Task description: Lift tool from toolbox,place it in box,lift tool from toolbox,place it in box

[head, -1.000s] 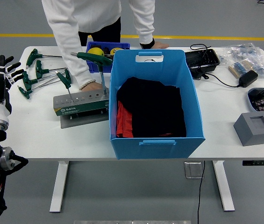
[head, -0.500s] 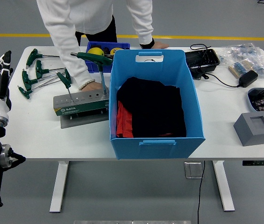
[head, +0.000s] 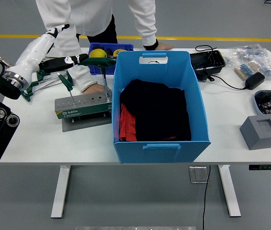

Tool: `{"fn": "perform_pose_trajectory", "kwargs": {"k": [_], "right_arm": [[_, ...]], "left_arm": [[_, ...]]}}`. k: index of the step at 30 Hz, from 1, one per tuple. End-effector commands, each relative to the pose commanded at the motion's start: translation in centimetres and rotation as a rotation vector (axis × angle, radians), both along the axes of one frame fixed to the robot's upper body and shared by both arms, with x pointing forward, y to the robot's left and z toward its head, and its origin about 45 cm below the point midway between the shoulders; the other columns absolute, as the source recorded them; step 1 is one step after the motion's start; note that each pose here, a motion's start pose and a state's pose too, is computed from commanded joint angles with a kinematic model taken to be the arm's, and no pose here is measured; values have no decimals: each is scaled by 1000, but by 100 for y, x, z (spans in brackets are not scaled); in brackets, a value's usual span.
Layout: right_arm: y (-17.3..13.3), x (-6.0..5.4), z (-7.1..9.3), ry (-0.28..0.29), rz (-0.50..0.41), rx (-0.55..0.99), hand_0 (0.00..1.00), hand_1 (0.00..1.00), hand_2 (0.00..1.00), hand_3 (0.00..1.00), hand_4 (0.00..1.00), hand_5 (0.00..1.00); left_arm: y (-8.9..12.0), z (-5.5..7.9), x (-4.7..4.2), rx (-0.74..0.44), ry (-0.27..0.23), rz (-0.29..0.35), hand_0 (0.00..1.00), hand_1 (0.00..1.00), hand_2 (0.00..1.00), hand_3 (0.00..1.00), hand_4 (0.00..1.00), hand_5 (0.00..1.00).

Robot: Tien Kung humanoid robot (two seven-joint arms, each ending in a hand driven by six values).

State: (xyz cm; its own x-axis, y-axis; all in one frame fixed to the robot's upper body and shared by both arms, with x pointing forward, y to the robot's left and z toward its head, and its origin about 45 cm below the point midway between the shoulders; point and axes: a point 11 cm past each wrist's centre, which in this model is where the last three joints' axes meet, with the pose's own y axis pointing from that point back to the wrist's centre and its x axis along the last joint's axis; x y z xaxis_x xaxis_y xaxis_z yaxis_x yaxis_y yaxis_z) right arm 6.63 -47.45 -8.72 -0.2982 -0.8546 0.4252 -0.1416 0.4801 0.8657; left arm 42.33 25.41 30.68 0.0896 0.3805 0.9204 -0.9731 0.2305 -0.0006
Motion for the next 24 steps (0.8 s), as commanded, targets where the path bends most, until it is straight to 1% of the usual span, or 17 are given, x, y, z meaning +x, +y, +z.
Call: {"fn": "perform_pose_trajectory", "kwargs": {"k": [1, 4, 6, 7, 9, 11, 12, 13, 15, 18, 19, 21, 24], "right_arm": [[0, 1, 0, 0, 1, 0, 680, 663, 728, 573, 775, 694], [1, -1, -1, 1, 1, 0, 680, 663, 728, 573, 775, 694], [3, -7, -3, 3, 1, 0, 680, 663, 728, 573, 775, 694], [5, -10, -4, 5, 2, 0, 681, 663, 728, 573, 776, 694], [7, -15, -6, 6, 3, 0, 681, 663, 728, 573, 776, 694], [10, -27, -9, 9, 4, 1, 681, 663, 728, 573, 776, 694], [11, -31, -10, 11, 5, 1, 681, 663, 728, 573, 776, 694], [11, -34, -10, 12, 6, 1, 681, 663, 728, 573, 776, 694], [10, -38, -11, 15, 9, 1, 681, 663, 728, 573, 776, 694], [7, -39, -9, 18, 13, 0, 681, 663, 728, 573, 776, 694], [5, -37, -9, 18, 15, 0, 679, 664, 728, 573, 777, 695], [3, -39, -8, 20, 17, -1, 679, 664, 728, 573, 777, 695], [2, -46, -9, 21, 17, -1, 679, 664, 728, 573, 777, 695]], "left_arm": [[-68, 2, 23, 39, 3, -8, 998, 998, 998, 998, 998, 625], [-265, -18, 82, 109, 14, -38, 998, 998, 998, 998, 998, 625], [-393, -63, 125, 134, 33, -54, 998, 998, 998, 998, 998, 625], [-439, -87, 141, 143, 42, -58, 998, 998, 998, 998, 998, 599], [-502, -131, 169, 158, 57, -61, 998, 998, 998, 998, 998, 599], [-573, -195, 218, 164, 78, -61, 998, 998, 998, 998, 998, 599], [-593, -229, 243, 167, 90, -57, 998, 998, 998, 998, 998, 599], [-607, -246, 259, 168, 95, -54, 998, 998, 998, 998, 998, 575], [-636, -296, 308, 171, 108, -43, 998, 998, 998, 998, 998, 575], [-671, -332, 385, 181, 107, -30, 998, 998, 998, 998, 998, 575], [-665, -350, 413, 187, 109, -23, 938, 974, 975, 998, 998, 573], [-657, -373, 474, 198, 108, -6, 938, 974, 975, 998, 998, 573], [-629, -402, 532, 201, 113, 12, 938, 974, 975, 998, 998, 573]]}}
